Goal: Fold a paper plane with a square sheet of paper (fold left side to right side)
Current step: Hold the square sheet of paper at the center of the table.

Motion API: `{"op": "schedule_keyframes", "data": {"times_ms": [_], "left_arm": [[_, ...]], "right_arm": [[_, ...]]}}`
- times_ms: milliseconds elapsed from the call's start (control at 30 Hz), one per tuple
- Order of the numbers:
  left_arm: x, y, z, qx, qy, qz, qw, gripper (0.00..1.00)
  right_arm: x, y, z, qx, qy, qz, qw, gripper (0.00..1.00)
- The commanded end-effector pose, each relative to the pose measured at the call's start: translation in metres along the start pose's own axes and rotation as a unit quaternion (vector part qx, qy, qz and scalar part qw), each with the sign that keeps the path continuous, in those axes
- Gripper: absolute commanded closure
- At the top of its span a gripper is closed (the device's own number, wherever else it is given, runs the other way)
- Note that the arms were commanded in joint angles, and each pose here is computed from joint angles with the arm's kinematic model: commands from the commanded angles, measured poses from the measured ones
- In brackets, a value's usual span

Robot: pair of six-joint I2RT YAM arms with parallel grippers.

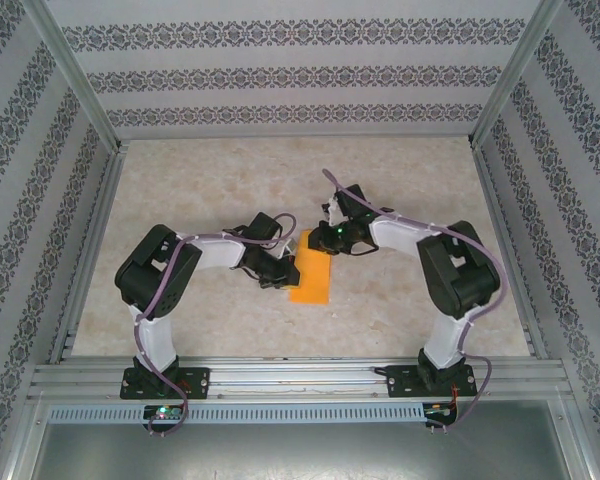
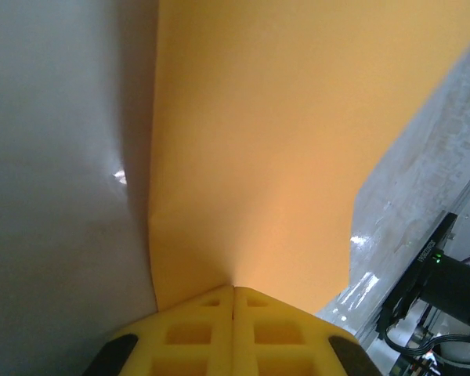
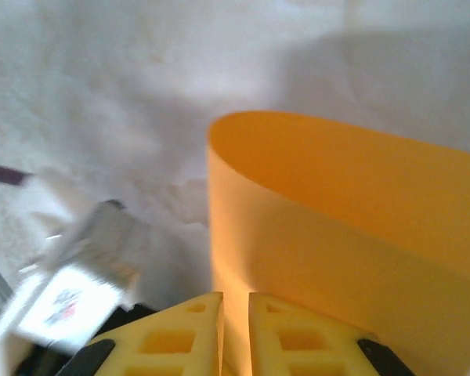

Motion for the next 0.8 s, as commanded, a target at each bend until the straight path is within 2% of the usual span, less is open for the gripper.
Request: {"op": "schedule_keyframes", "data": {"times_ms": [0, 100, 400, 767], "left_arm": [[0.020, 0.029, 0.014, -0.060, 0.004, -0.057, 0.997, 1.00], [0.023, 0.029, 0.016, -0.061, -0.002, -0.068, 0.996, 1.00], [0.024, 0.025, 0.021, -0.061, -0.008, -0.069, 0.996, 1.00], [0.021, 0.017, 0.020, -0.053, -0.010, -0.062, 0.997, 1.00]], "right_arm": [[0.013, -0.002, -0.022, 0.010, -0.009, 0.018, 1.000, 0.90], [0.039, -0.005, -0.028, 0.006, 0.008, 0.040, 0.999, 1.00], [0.104, -0.018, -0.015, 0.034, 0.067, 0.063, 0.995, 1.00], [0.117, -0.036, -0.002, 0.081, 0.094, 0.070, 0.990, 1.00]]}}
Point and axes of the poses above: each hand's point on the last joint's axis, 136 mm out from that joint toward the fingers, its own z axis out along the fingers, its own y axis along the line the jaws close on, x = y × z, the point moved 3 cm from there along -z, back along the fingers, and after that the axes turned 9 degrees about -z, right-handed, at the moved point
